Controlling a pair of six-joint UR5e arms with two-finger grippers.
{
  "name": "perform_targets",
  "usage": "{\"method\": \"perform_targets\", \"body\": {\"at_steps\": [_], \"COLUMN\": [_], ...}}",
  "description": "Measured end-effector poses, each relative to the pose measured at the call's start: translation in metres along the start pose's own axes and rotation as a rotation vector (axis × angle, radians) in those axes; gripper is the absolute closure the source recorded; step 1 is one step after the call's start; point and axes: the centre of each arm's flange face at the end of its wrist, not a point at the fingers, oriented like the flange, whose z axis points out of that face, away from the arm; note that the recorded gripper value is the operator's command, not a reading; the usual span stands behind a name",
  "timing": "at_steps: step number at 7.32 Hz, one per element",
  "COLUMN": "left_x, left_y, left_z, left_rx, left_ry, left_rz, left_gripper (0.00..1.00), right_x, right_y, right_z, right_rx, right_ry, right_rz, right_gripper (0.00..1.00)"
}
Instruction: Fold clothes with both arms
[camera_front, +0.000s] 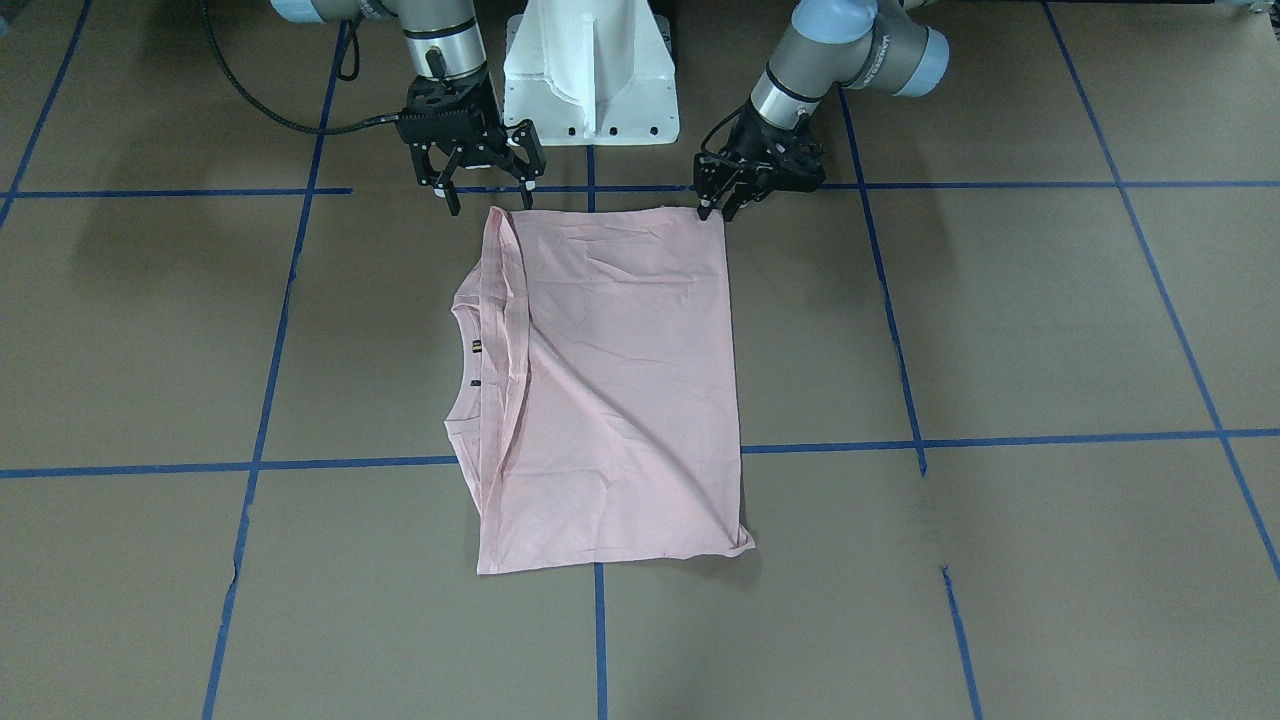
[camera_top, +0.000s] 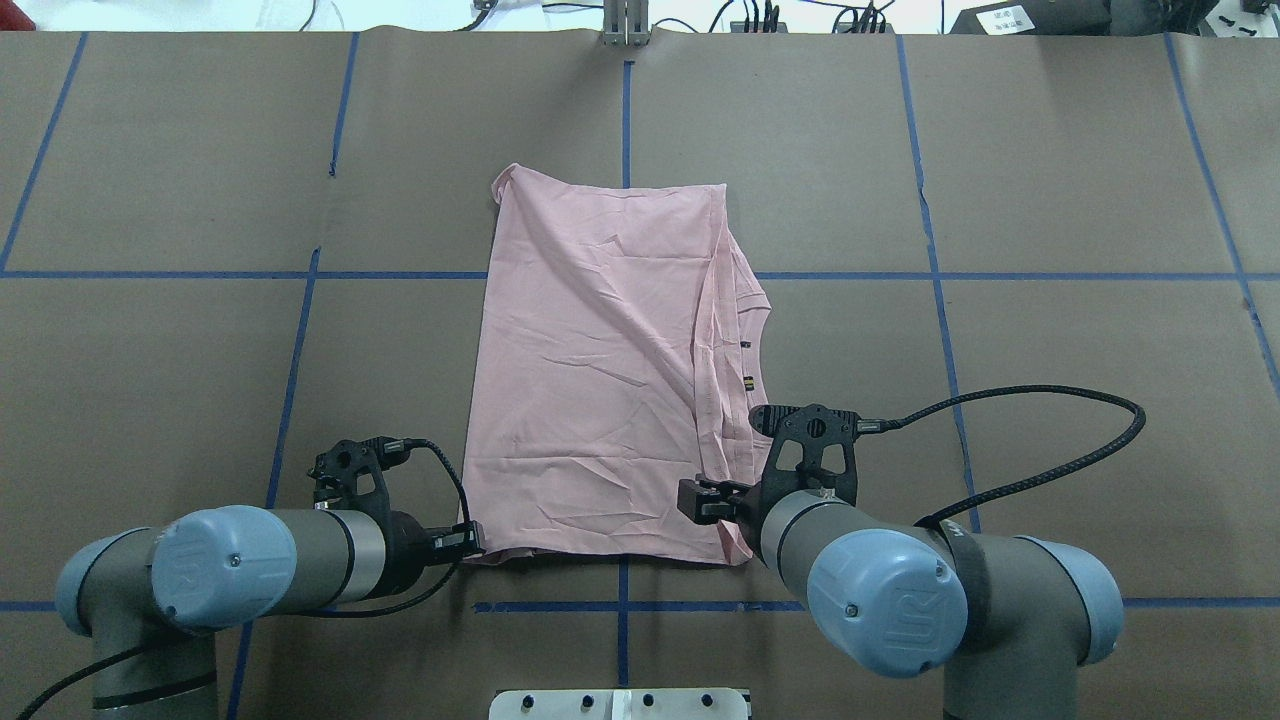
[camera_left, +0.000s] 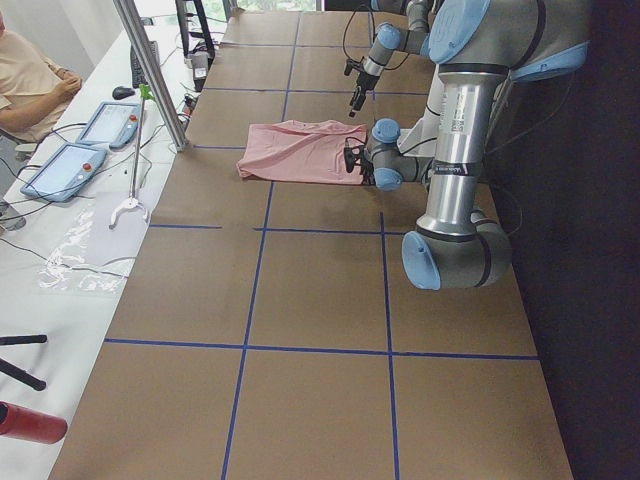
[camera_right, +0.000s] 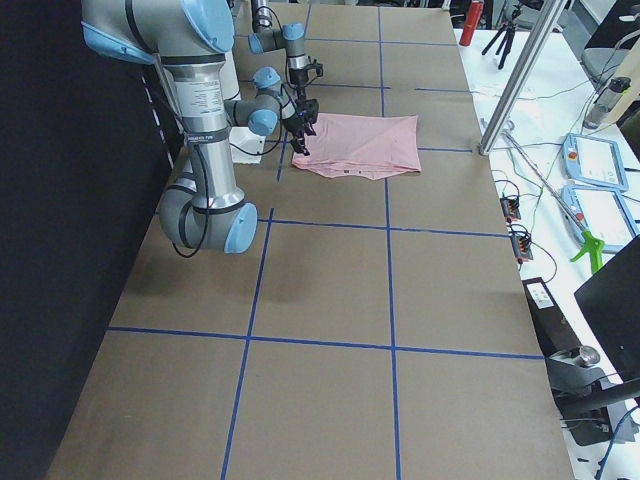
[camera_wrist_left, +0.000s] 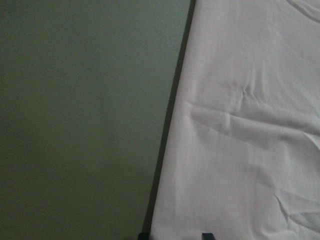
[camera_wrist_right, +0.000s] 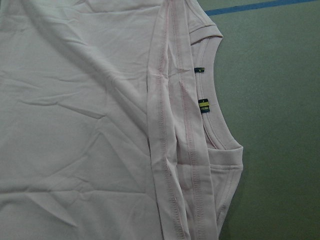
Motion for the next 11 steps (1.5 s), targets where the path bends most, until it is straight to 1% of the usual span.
{"method": "perform_targets", "body": {"at_steps": [5, 7, 8, 9, 10, 11], "left_x": [-0.0005, -0.0009, -0.0014, -0.0016, -0.0017, -0.0017], "left_y": [0.0005, 0.0005, 0.0005, 0.0004, 0.0004, 0.0004], "left_z": [0.0007, 0.0007, 0.0008, 0.0009, 0.0009, 0.0009], "left_rx": [-0.002, -0.002, -0.002, -0.002, -0.002, -0.002], "left_ry": [-0.002, -0.002, -0.004, -0.004, -0.005, -0.005], "left_rz": [0.000, 0.000, 0.001, 0.002, 0.002, 0.002], "left_gripper": [0.52, 0.50, 0.46, 0.49, 0.65, 0.78], "right_x": [-0.0010, -0.0013, -0.0016, -0.0017, -0.0018, -0.0018], "right_y": [-0.0002, -0.0002, -0.0003, -0.0004, -0.0003, -0.0002], "right_z": [-0.0006, -0.0008, -0.0010, -0.0010, -0.0009, -0.0008], "right_rx": [0.000, 0.000, 0.000, 0.000, -0.001, -0.001], "right_ry": [-0.002, -0.003, -0.004, -0.004, -0.004, -0.003], "right_rz": [0.001, 0.001, 0.001, 0.001, 0.001, 0.001], "right_gripper": [0.00, 0.00, 0.00, 0.00, 0.00, 0.00]}}
